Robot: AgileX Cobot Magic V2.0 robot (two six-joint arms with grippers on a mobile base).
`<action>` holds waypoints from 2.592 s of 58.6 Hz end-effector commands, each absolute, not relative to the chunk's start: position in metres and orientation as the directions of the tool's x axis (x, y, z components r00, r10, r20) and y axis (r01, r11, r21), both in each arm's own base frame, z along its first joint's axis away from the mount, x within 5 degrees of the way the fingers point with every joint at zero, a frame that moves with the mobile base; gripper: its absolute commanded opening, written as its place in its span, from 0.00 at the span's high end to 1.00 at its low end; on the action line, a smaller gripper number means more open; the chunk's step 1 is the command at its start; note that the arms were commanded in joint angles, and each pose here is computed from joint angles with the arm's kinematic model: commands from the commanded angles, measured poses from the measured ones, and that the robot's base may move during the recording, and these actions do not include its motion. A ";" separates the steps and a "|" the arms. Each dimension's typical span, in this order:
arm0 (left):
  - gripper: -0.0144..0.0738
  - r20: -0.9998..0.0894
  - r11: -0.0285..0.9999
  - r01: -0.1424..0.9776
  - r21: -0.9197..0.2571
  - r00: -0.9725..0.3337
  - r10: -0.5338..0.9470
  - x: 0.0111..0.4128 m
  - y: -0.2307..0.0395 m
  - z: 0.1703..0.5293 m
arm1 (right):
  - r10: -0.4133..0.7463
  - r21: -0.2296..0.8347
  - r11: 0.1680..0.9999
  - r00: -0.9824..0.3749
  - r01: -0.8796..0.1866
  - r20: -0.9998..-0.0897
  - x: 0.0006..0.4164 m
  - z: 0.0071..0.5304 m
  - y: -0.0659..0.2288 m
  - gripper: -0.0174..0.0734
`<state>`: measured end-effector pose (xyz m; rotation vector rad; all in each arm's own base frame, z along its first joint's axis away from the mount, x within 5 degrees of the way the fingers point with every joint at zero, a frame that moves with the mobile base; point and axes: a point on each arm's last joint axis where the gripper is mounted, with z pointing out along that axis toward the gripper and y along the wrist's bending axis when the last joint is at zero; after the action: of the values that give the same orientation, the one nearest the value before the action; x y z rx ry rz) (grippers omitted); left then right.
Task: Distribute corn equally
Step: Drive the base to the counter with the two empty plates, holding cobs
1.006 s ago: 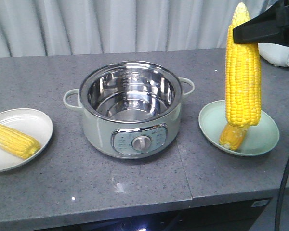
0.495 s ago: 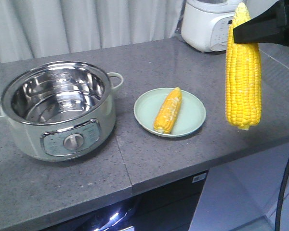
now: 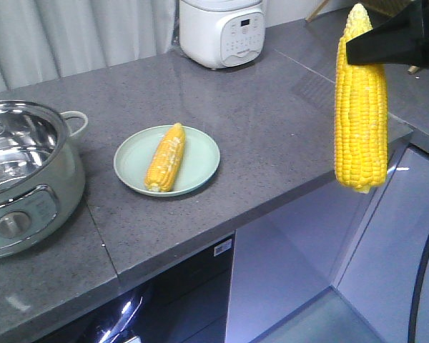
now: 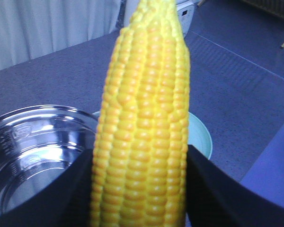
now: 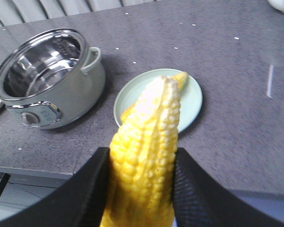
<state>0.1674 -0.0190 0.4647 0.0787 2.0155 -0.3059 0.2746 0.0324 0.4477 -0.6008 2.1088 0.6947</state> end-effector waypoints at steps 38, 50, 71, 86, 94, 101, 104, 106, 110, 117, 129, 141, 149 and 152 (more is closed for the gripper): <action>0.84 -0.927 0.960 0.204 -0.189 -0.358 -0.107 0.163 -0.021 0.480 | -0.125 0.242 0.730 -0.473 -0.640 -0.872 0.263 0.471 0.034 0.81; 0.84 -0.927 0.960 0.204 -0.189 -0.358 -0.107 0.163 -0.021 0.480 | -0.125 0.242 0.730 -0.473 -0.640 -0.872 0.263 0.471 0.034 0.81; 0.84 -0.927 0.960 0.204 -0.189 -0.358 -0.107 0.163 -0.021 0.480 | -0.125 0.242 0.730 -0.473 -0.640 -0.872 0.263 0.471 0.034 0.81; 0.84 -0.927 0.960 0.204 -0.189 -0.358 -0.107 0.163 -0.021 0.480 | -0.125 0.242 0.730 -0.473 -0.640 -0.872 0.263 0.471 0.034 0.81; 0.84 -0.927 0.960 0.204 -0.189 -0.358 -0.107 0.163 -0.021 0.480 | -0.125 0.242 0.730 -0.473 -0.640 -0.872 0.263 0.471 0.034 0.81; 0.84 -0.927 0.960 0.204 -0.189 -0.358 -0.107 0.163 -0.021 0.480 | -0.125 0.242 0.730 -0.473 -0.640 -0.872 0.263 0.471 0.034 0.81; 0.84 -0.927 0.960 0.204 -0.189 -0.358 -0.107 0.163 -0.021 0.480 | -0.125 0.242 0.730 -0.473 -0.640 -0.872 0.263 0.471 0.034 0.81; 0.84 -0.927 0.960 0.204 -0.189 -0.358 -0.107 0.163 -0.021 0.480 | -0.125 0.242 0.730 -0.473 -0.640 -0.872 0.263 0.471 0.034 0.81; 0.84 -0.927 0.960 0.204 -0.189 -0.358 -0.107 0.163 -0.021 0.480 | -0.125 0.242 0.730 -0.473 -0.640 -0.872 0.263 0.471 0.034 0.81; 0.84 -0.927 0.960 0.204 -0.189 -0.358 -0.107 0.163 -0.021 0.480 | -0.125 0.242 0.730 -0.473 -0.640 -0.872 0.263 0.471 0.034 0.81; 0.84 -0.927 0.960 0.204 -0.189 -0.358 -0.107 0.163 -0.021 0.480 | -0.126 0.243 0.729 -0.474 -0.640 -0.871 0.263 0.471 0.034 0.81; 0.84 -0.927 0.960 0.204 -0.189 -0.358 -0.107 0.163 -0.021 0.480 | -0.127 0.243 0.728 -0.474 -0.641 -0.871 0.263 0.471 0.034 0.81; 0.84 -0.927 0.960 0.204 -0.189 -0.358 -0.107 0.163 -0.021 0.480 | -0.127 0.243 0.728 -0.474 -0.641 -0.871 0.263 0.471 0.034 0.81; 0.84 -0.927 0.960 0.204 -0.189 -0.358 -0.107 0.163 -0.021 0.480 | -0.127 0.243 0.728 -0.474 -0.641 -0.871 0.263 0.471 0.034 0.81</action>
<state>0.1673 -0.0196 0.4646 0.0822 2.0166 -0.3081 0.2733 0.0327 0.4484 -0.6046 2.1084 0.6953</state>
